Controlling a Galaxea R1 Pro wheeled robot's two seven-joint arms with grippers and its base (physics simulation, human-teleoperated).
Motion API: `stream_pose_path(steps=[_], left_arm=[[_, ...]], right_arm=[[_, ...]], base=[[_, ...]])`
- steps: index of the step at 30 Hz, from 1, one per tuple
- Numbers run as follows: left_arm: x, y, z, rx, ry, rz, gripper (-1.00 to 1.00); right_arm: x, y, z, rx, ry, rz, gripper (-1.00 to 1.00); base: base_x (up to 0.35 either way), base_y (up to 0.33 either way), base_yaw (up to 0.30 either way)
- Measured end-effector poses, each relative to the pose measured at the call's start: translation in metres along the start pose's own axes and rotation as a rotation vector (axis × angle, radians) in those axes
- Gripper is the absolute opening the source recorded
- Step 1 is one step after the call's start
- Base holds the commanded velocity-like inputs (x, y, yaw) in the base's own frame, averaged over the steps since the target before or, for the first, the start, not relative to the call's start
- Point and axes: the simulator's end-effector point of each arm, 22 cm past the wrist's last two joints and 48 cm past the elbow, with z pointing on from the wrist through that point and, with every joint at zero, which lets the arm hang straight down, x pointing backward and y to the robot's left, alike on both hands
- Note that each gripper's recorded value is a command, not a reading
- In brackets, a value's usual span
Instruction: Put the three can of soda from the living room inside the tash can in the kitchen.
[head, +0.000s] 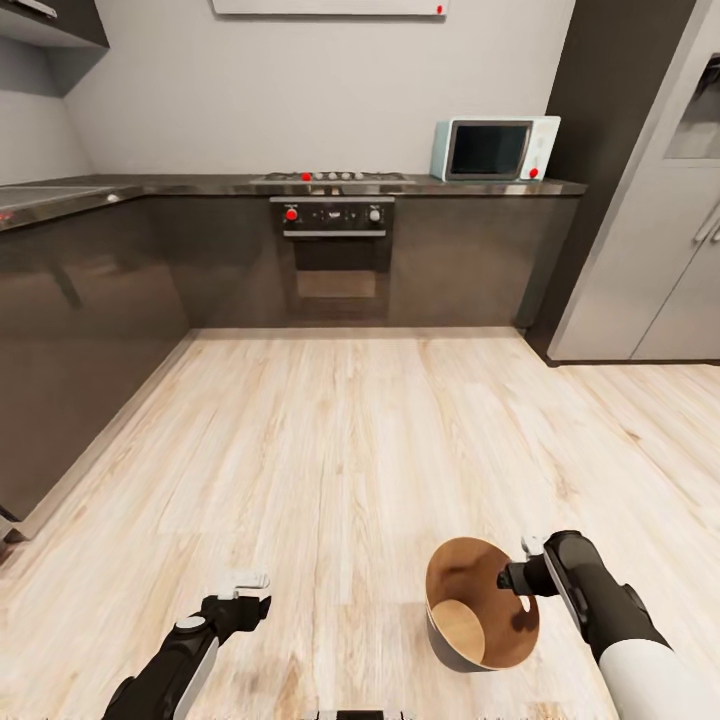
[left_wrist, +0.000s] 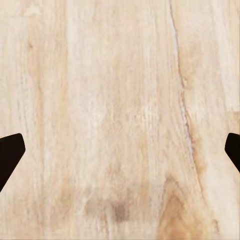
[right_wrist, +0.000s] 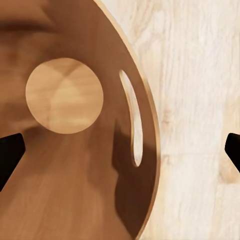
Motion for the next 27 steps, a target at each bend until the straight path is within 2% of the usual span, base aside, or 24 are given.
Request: stream_pose_path(steps=[10, 27], left_arm=[[0.02, -0.001, 0.01, 0.003, 0.041, 0.0, 1.0], [0.028, -0.001, 0.014, 0.004, 0.056, -0.005, 1.0]], right_arm=[[0.013, 0.001, 0.018, -0.001, 0.041, -0.001, 1.0], [0.018, 0.003, 0.026, -0.003, 0.057, -0.002, 1.0]], base=[[0.0, 0.0, 0.0], [0.0, 0.0, 0.0]])
